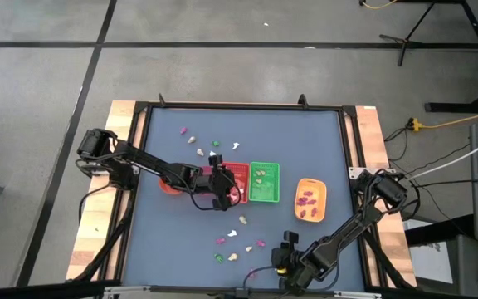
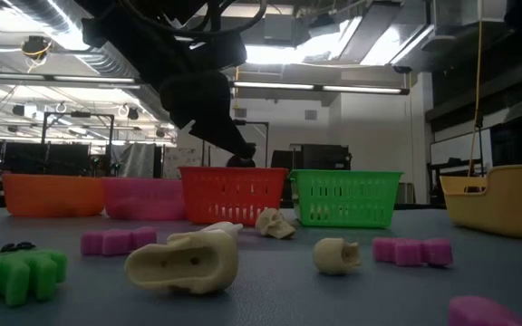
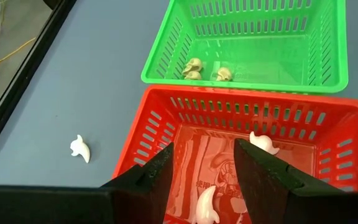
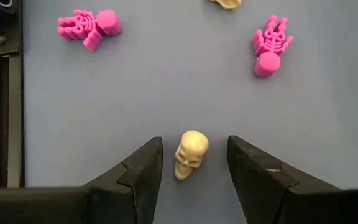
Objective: Sort Halloween decoration
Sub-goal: Put the yellow skull toy into the green bin
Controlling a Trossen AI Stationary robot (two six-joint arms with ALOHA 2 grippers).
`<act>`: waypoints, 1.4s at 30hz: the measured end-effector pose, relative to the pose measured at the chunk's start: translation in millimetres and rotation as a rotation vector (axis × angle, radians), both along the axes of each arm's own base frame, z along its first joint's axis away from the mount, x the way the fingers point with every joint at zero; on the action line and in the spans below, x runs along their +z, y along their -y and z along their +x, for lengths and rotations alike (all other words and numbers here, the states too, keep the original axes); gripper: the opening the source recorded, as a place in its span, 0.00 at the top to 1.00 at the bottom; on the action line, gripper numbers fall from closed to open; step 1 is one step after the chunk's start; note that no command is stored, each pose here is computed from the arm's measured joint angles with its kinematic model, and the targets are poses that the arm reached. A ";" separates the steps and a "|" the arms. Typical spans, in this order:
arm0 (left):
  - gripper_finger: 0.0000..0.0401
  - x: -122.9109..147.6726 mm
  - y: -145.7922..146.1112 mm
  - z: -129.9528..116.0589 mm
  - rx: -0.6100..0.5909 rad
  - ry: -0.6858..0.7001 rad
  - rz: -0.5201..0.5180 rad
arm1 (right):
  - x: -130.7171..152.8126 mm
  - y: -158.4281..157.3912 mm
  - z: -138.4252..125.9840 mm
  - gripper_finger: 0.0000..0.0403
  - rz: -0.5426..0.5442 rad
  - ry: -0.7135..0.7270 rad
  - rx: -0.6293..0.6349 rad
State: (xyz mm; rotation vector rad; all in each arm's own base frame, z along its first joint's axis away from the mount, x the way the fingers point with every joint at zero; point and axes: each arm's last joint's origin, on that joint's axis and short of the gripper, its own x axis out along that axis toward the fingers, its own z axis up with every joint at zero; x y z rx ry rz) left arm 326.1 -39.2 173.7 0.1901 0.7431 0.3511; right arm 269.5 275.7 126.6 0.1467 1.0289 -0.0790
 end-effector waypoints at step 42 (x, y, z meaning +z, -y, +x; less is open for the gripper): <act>0.62 0.1 -0.1 0.1 0.001 0.001 0.000 | 31.0 15.1 12.4 0.86 -0.149 -0.033 0.088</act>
